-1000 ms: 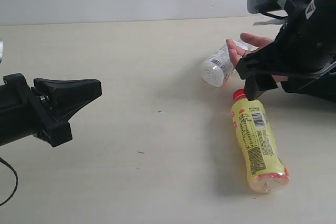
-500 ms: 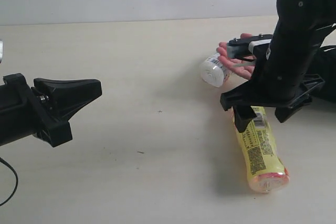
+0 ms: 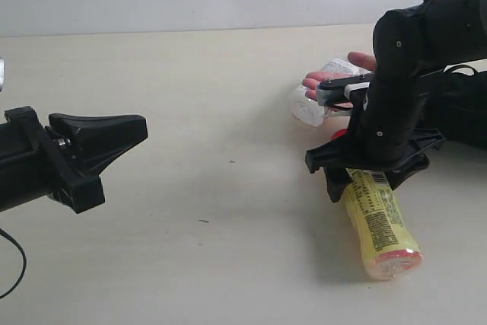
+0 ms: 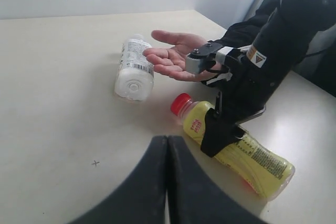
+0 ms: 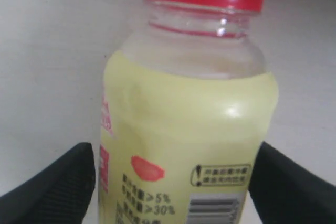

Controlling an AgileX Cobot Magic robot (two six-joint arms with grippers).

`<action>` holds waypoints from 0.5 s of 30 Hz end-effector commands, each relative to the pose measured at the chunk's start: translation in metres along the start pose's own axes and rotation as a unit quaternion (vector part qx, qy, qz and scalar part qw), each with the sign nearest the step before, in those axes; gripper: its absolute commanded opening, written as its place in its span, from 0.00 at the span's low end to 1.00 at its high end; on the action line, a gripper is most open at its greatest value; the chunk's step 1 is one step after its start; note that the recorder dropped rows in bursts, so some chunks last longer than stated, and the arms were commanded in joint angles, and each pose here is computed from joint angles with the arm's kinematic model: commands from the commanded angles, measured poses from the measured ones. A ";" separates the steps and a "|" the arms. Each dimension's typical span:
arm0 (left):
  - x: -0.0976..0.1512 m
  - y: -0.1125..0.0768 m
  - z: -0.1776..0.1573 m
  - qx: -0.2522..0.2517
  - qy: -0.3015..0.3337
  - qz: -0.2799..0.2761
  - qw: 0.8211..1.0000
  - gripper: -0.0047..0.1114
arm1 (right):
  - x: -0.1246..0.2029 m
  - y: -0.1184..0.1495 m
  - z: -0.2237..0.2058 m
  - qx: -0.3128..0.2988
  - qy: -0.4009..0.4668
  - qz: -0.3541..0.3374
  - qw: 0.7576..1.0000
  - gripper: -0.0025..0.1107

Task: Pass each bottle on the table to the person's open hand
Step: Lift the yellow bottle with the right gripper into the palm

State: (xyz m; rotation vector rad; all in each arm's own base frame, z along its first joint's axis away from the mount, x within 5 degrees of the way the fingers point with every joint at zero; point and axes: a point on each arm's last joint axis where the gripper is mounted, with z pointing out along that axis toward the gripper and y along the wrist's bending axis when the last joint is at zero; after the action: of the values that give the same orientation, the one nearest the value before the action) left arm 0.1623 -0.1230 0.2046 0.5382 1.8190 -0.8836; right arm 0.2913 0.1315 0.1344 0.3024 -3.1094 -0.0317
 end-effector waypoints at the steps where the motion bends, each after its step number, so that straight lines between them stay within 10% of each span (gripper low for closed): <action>1: 0.000 0.000 -0.001 -0.002 -0.003 0.000 1.000 0.04 | -0.003 0.001 0.002 -0.004 -0.009 0.007 1.000 0.60; 11: 0.000 0.000 -0.001 -0.002 -0.003 0.000 1.000 0.04 | 0.000 0.001 0.002 0.000 0.009 0.003 1.000 0.02; 15: 0.000 0.000 -0.001 -0.002 -0.003 0.000 1.000 0.04 | 0.010 0.000 -0.011 -0.001 0.035 -0.005 0.999 0.02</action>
State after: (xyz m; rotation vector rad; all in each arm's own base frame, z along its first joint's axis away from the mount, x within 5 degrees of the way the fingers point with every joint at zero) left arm 0.1623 -0.1230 0.2046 0.5382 1.8190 -0.8836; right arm 0.2862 0.1297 0.1343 0.2973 -3.0517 -0.0089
